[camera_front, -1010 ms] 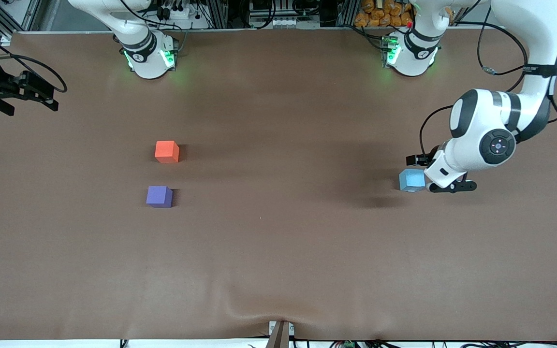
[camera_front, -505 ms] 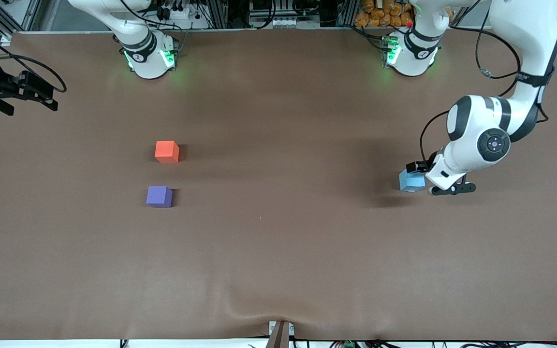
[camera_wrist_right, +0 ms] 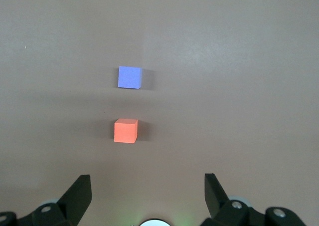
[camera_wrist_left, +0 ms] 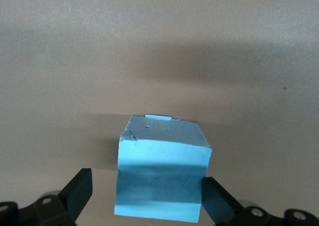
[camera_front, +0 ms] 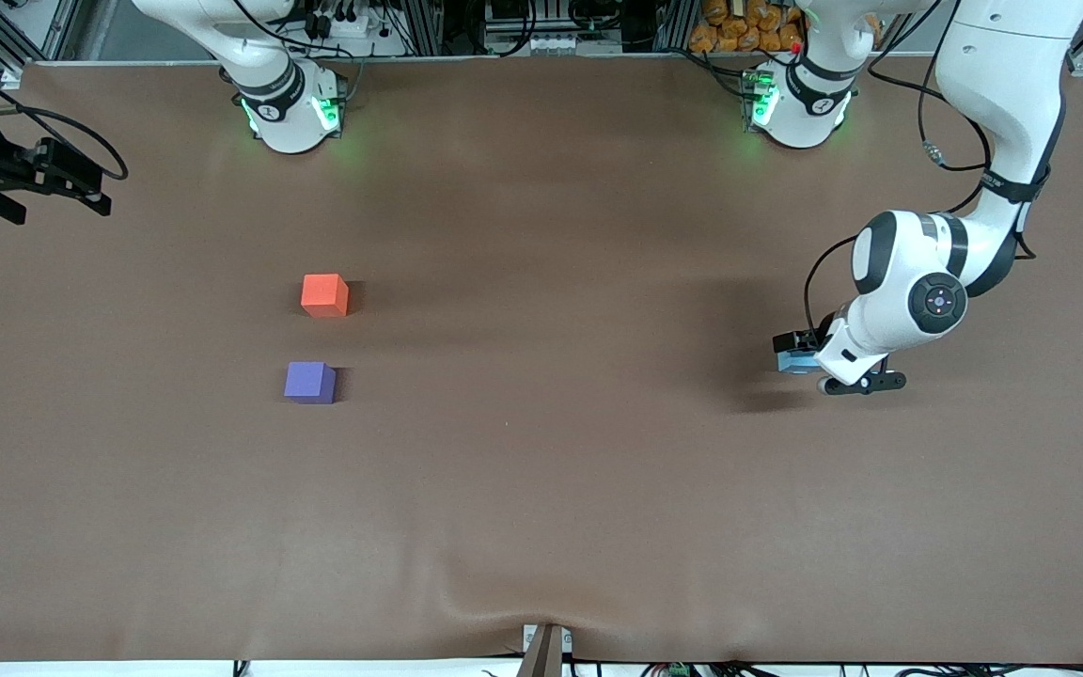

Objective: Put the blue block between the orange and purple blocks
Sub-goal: 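Close the left gripper on the light blue cube and lift it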

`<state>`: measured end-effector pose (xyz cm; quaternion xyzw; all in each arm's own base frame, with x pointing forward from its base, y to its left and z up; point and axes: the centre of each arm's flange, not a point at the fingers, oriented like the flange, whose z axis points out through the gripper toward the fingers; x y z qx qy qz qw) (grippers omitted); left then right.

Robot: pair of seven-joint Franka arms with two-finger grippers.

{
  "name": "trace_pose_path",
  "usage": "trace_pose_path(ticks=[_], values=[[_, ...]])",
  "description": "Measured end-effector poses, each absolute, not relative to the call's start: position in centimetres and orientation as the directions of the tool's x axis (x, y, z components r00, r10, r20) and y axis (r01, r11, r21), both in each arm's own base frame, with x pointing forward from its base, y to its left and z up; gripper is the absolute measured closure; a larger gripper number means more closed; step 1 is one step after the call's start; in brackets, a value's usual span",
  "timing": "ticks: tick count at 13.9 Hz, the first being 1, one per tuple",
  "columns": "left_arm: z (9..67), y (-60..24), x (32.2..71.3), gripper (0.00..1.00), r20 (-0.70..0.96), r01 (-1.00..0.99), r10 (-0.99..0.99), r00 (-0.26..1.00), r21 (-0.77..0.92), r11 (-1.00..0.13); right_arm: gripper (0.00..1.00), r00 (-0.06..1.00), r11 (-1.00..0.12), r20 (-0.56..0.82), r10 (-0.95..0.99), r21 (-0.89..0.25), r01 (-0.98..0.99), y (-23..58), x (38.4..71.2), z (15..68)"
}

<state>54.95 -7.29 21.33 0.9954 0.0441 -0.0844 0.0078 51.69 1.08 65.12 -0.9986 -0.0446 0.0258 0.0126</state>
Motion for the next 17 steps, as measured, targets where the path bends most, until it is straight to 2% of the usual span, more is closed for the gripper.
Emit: trace_pose_path(ticks=[6,12,13,15,16,17], values=[[23.0,-7.4,55.2,0.00,-0.185,0.085,0.083,0.979,0.001,-0.996,0.00,0.995,-0.996,-0.051,0.088,-0.028,0.087,1.0,51.7,65.1],[18.9,-7.9,55.2,0.00,-0.229,0.020,0.024,0.973,-0.020,-1.000,0.00,0.995,-0.996,-0.052,0.087,-0.028,0.086,1.0,51.7,65.1],[18.5,-8.0,55.4,0.07,-0.232,0.017,0.021,0.973,-0.019,-1.000,0.00,0.995,-0.996,-0.052,0.087,-0.028,0.086,1.0,51.7,65.1],[18.5,-8.0,55.6,0.31,-0.230,0.016,0.020,0.973,-0.017,-1.000,0.00,0.995,-0.996,-0.052,0.087,-0.028,0.086,0.9,51.7,65.1],[18.7,-8.0,55.9,0.37,-0.224,0.016,0.020,0.974,-0.016,-1.000,0.00,0.995,-0.996,-0.052,0.087,-0.028,0.086,0.9,51.7,65.1],[19.1,-8.1,56.2,0.37,-0.214,0.016,0.018,0.977,-0.014,-1.000,0.00,0.995,-0.996,-0.052,0.087,-0.028,0.086,0.9,51.7,65.1]])
